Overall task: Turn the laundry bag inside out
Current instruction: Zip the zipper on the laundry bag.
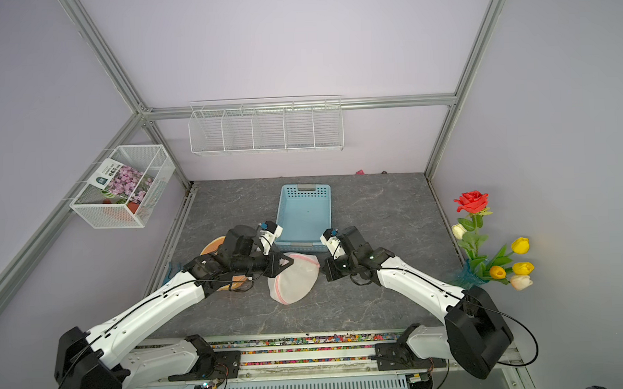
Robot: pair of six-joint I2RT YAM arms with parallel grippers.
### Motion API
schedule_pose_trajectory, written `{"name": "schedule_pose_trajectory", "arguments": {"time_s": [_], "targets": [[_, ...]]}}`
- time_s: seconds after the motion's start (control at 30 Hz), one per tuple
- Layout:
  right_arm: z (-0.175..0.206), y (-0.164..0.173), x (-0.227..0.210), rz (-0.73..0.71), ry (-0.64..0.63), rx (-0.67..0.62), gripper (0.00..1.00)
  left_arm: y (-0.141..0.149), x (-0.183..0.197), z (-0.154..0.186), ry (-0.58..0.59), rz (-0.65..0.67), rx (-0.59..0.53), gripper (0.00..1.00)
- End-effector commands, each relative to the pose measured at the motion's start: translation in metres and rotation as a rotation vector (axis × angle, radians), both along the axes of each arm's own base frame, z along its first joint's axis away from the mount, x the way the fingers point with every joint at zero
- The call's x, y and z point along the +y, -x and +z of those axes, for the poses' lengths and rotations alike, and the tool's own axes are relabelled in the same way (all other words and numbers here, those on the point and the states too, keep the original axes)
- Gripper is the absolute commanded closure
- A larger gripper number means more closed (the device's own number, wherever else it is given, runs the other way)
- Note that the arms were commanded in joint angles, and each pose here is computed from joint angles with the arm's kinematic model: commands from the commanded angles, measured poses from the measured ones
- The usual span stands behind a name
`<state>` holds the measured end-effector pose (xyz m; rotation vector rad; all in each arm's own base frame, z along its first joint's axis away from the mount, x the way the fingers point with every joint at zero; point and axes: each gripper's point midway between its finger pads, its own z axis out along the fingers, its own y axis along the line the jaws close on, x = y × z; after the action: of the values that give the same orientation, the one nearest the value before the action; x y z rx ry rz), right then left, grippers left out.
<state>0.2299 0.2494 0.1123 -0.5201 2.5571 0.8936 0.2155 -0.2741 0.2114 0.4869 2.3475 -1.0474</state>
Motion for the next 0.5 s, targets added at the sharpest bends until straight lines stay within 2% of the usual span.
{"name": "schedule_pose_trajectory", "arguments": {"time_s": [0.0, 0.17, 0.47], "targets": [[-0.013, 0.007, -0.008, -0.046, -0.010, 0.042, 1.00, -0.011, 0.012, 0.026, 0.113, 0.087, -0.028, 1.00], [-0.024, 0.020, -0.005, -0.043, -0.056, 0.078, 1.00, -0.024, 0.035, 0.046, 0.261, 0.218, -0.068, 1.00], [-0.010, 0.038, 0.017, -0.002, -0.156, 0.092, 1.00, -0.047, 0.063, 0.025, 0.407, 0.399, 0.029, 1.00]]}}
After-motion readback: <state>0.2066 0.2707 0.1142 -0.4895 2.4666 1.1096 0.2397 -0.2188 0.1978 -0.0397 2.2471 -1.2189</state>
